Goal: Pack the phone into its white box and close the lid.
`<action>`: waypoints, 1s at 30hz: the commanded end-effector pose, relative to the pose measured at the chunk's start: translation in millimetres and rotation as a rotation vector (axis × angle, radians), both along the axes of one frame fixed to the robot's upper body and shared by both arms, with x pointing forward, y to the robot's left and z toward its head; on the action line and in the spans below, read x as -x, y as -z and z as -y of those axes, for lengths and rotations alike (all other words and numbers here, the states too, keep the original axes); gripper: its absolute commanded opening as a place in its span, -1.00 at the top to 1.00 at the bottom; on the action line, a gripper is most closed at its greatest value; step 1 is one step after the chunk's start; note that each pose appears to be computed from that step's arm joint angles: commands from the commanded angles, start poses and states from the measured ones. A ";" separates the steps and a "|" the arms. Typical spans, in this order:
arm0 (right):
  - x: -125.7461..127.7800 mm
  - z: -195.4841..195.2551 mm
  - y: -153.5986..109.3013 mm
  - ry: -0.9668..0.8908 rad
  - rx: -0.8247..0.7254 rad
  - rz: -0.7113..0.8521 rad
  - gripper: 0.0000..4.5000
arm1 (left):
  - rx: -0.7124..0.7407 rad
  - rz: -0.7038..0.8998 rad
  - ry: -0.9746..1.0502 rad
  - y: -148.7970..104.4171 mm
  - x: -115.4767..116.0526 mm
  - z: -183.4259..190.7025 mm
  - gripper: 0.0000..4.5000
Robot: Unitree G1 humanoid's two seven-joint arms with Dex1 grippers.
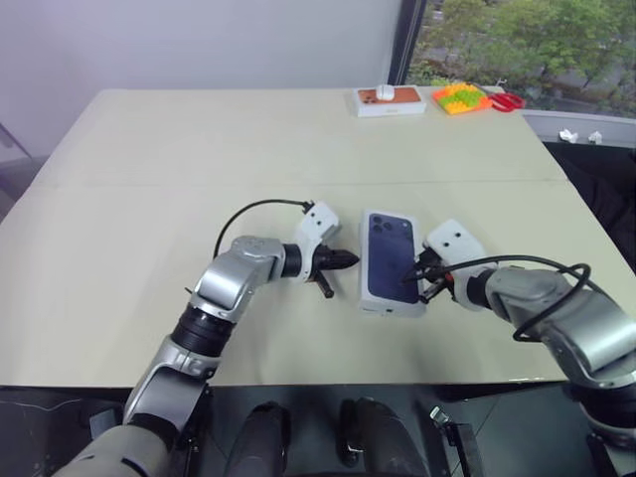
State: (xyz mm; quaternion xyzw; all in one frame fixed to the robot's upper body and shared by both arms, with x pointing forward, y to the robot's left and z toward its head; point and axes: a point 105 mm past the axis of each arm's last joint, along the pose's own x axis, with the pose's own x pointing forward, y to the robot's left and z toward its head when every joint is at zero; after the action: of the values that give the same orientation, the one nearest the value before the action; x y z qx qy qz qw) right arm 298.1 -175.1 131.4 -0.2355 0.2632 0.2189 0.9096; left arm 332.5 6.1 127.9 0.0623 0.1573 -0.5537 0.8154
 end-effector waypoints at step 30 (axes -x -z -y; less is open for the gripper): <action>-4.1 -22.0 -4.0 -0.060 -0.028 0.061 0.98 | 0.021 0.050 0.049 -8.8 1.9 18.6 1.00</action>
State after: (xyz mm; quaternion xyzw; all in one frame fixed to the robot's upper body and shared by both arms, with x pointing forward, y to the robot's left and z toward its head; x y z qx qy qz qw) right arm 303.3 -173.8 127.4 -0.2400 0.2542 0.1989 0.9155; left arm 336.2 5.7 116.2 0.0710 0.1729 -0.5432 0.8186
